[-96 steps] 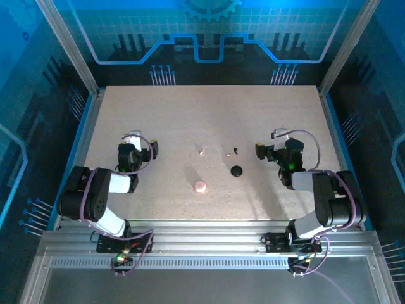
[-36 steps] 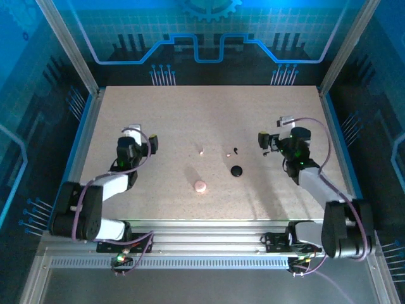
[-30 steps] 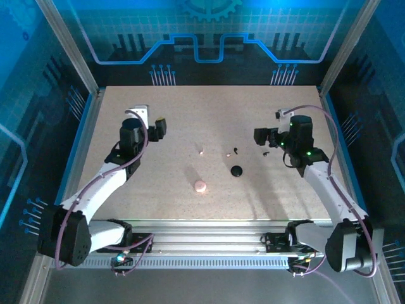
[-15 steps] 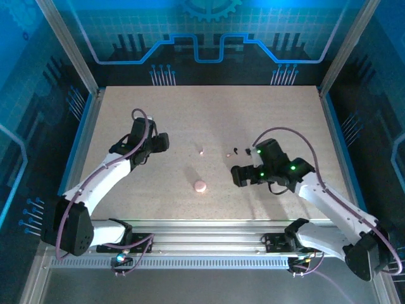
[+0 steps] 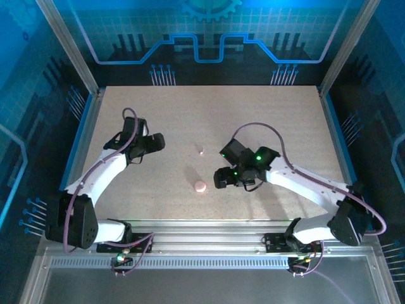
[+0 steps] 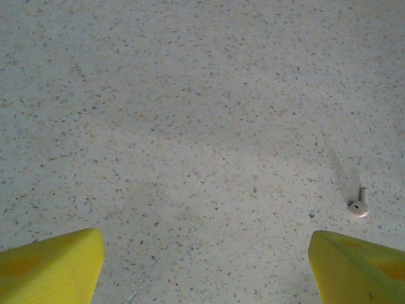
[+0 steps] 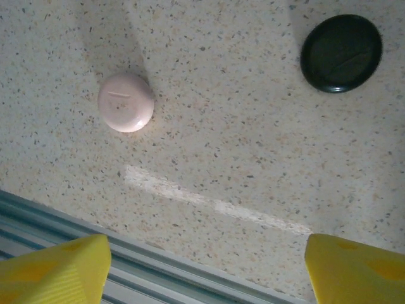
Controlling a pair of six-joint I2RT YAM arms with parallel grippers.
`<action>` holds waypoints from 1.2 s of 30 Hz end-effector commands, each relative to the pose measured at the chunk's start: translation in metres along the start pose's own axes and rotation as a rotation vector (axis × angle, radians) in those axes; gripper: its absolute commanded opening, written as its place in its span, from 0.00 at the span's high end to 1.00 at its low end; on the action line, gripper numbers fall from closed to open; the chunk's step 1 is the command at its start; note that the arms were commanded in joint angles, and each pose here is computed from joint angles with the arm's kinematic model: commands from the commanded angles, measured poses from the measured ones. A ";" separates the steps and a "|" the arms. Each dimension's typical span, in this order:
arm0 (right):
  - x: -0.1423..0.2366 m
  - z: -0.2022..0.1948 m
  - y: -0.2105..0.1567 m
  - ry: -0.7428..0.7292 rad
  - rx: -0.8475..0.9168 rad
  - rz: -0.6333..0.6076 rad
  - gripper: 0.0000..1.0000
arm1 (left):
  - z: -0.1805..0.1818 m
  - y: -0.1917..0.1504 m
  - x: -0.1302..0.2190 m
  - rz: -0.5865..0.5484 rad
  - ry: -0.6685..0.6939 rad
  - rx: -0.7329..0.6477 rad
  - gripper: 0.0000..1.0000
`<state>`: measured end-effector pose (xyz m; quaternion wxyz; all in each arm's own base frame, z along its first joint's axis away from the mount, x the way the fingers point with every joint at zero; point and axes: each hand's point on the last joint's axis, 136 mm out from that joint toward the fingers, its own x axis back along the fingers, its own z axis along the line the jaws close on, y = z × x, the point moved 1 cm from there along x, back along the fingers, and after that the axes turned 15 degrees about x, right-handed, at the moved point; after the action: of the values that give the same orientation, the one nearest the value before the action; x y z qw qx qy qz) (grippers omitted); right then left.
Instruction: Insert the wireless bluetooth earbuds into the charging case
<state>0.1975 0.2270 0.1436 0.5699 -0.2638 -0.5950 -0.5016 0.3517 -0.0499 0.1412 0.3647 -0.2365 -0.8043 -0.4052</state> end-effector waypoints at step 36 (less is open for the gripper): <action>-0.105 0.071 0.039 -0.100 -0.069 0.321 0.33 | -0.010 0.033 0.019 -0.017 -0.061 -0.031 0.22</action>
<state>0.2258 0.3291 0.0733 0.5975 -0.3936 -0.5633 -0.4133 0.3666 -0.0424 0.1662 0.3410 -0.2531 -0.8085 -0.4075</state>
